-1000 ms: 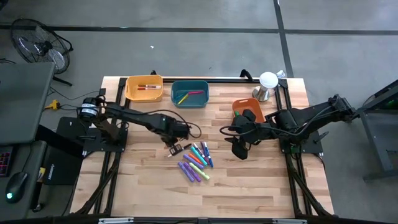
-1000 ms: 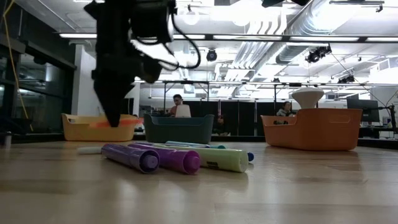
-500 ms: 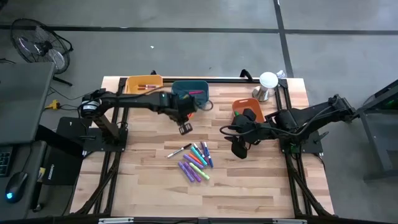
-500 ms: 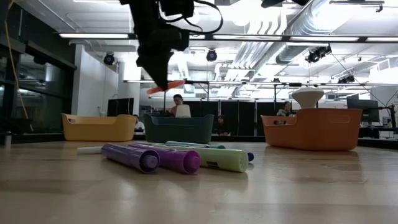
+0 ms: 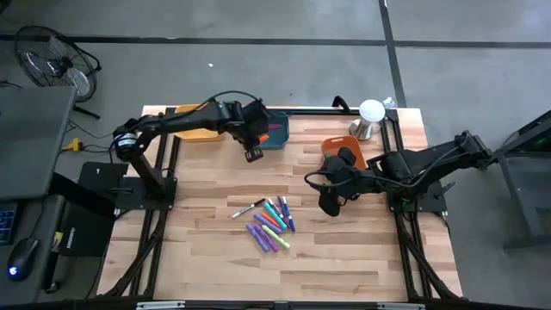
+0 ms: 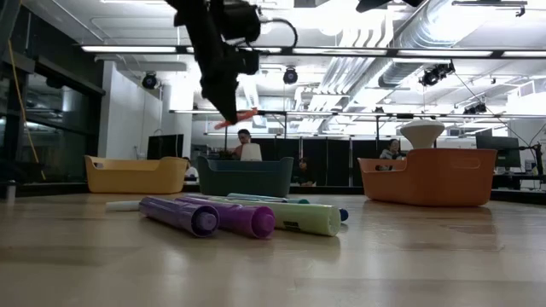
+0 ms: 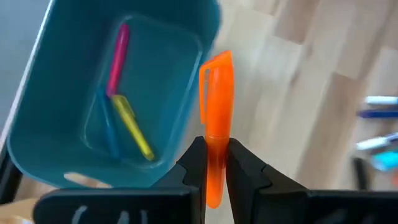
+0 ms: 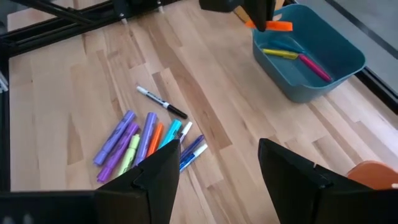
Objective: Pick & Place Markers
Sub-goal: Put the left orange pen into the blue bin
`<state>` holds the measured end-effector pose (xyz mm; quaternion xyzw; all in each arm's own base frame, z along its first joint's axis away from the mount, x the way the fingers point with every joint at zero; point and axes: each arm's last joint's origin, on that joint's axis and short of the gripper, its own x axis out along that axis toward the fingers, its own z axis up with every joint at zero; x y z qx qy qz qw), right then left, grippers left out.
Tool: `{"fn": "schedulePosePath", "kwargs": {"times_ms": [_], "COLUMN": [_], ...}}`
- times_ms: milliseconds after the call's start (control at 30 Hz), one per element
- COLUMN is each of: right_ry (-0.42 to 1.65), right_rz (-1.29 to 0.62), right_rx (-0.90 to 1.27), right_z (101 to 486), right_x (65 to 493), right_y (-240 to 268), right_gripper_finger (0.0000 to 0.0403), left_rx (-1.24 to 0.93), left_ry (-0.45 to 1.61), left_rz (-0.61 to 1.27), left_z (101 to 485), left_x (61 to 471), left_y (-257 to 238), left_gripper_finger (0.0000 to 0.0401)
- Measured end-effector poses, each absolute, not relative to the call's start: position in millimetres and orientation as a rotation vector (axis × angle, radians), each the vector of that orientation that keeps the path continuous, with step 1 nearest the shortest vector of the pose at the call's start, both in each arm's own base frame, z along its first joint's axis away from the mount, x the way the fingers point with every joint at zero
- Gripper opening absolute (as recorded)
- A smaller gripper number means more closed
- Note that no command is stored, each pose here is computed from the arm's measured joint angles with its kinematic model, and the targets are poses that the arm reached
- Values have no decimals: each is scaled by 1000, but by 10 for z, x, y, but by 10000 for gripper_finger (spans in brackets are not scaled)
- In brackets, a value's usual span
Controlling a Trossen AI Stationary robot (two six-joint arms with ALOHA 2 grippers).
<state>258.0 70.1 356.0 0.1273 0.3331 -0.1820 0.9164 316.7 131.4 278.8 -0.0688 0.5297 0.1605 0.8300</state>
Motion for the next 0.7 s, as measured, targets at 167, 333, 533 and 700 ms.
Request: {"fn": "schedulePosePath", "kwargs": {"times_ms": [167,333,533,700], "right_ry": [679,676,672,670], "right_rz": [-387,-394,-401,-404], "right_rx": [277,296,316,315], "right_z": [3561,3561,3561,3561], "right_x": [2580,2580,2580,2580], "right_y": [697,698,698,697], "right_gripper_finger": [206,205,205,206], "left_rx": [-116,-33,83,129], "left_ry": [1187,1273,1383,1409], "left_rz": [314,254,257,267], "left_z": [2602,2361,2111,1999], "left_x": [3180,3230,3290,3334], "left_y": [1526,1668,1745,1781], "left_gripper_finger": [30,30,29,29]}}
